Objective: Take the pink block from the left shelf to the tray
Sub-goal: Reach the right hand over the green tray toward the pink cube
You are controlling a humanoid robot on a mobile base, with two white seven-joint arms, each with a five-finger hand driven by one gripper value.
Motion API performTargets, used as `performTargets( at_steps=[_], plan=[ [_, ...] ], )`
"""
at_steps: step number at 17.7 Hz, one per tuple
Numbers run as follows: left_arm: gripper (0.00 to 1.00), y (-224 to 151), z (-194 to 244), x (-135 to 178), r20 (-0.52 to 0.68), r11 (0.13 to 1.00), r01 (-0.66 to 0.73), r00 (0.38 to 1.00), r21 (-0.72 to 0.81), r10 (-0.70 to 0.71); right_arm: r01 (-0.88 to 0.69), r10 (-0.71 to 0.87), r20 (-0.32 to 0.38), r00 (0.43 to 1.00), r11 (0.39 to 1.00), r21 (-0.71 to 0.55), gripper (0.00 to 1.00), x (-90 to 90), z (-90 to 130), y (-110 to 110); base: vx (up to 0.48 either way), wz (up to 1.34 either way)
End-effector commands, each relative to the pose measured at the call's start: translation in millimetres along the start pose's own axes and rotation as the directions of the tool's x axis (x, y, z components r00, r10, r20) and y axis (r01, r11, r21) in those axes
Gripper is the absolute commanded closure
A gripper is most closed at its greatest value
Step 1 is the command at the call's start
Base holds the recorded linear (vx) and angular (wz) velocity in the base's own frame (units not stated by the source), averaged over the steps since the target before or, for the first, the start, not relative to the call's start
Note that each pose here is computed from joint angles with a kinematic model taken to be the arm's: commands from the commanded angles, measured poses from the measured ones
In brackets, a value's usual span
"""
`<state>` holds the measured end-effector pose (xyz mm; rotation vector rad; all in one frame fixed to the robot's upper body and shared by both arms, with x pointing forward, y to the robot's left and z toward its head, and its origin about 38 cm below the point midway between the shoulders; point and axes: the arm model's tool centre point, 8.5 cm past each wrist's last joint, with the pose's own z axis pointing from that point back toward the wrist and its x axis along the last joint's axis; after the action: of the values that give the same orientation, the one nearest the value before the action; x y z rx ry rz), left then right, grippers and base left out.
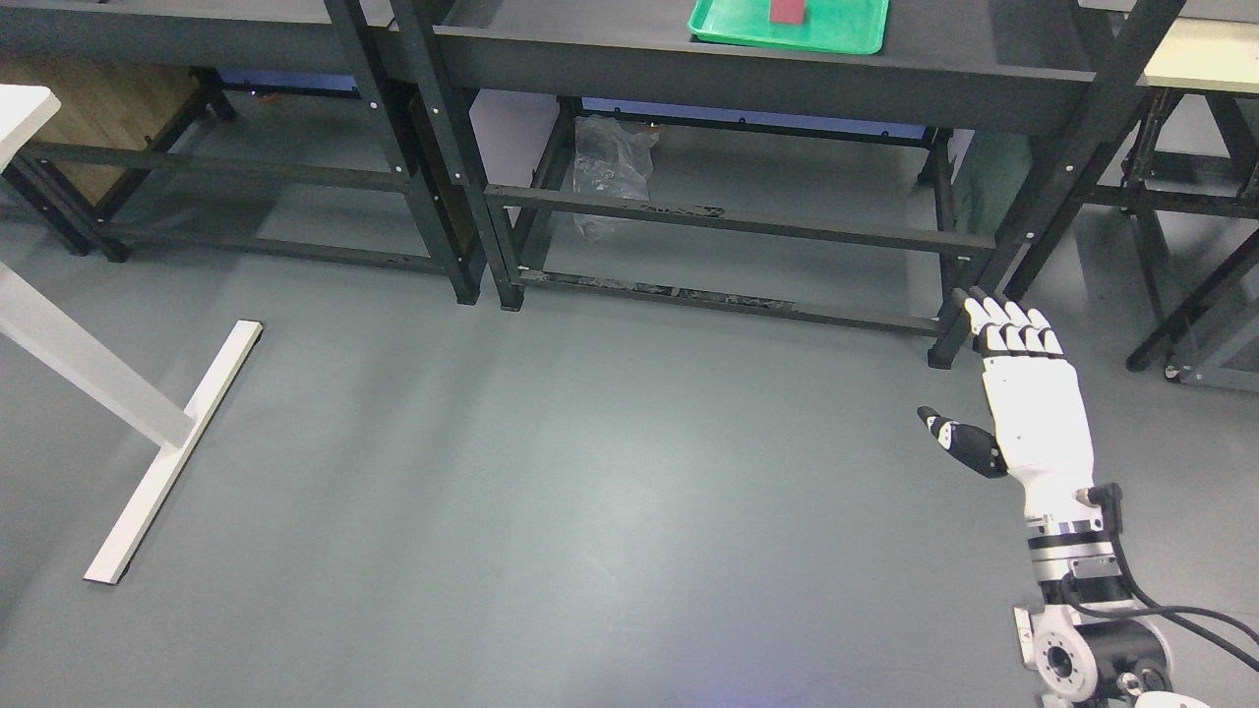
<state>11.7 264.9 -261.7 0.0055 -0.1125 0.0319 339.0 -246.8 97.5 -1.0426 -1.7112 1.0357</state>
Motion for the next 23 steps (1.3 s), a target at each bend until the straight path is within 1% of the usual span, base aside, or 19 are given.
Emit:
performTargets(
  at_steps=[1, 12, 18, 23],
  plan=[
    [0.00, 10.7, -0.9, 21.2, 0.040, 1.000, 0.006, 0.999, 0.016, -0.007, -0.012, 0.012, 0.003, 1.000, 1.000, 0.004, 0.01, -0.2, 0.1, 0.2, 0.028, 0.03],
    [0.00, 10.7, -0.9, 21.2, 0.040, 1.000, 0.006, 0.999, 0.016, -0.007, -0.004, 0.004, -0.003, 1.000, 1.000, 0.004, 0.01, -1.7, 0.0, 0.6, 0.106, 0.08],
    [0.00, 10.7, -0.9, 21.2, 0.040, 1.000, 0.006, 0.999, 0.016, -0.007, 0.008, -0.008, -0.004, 1.000, 1.000, 0.000, 0.01, -1.7, 0.0, 0.3, 0.214, -0.14],
    [0.00, 10.7, -0.9, 21.2, 0.040, 1.000, 0.006, 0.999, 0.016, -0.007, 0.029, -0.029, 0.025, 0.999, 1.000, -0.007, 0.01, 1.3, -1.1, -1.0, 0.260, -0.08]
  ],
)
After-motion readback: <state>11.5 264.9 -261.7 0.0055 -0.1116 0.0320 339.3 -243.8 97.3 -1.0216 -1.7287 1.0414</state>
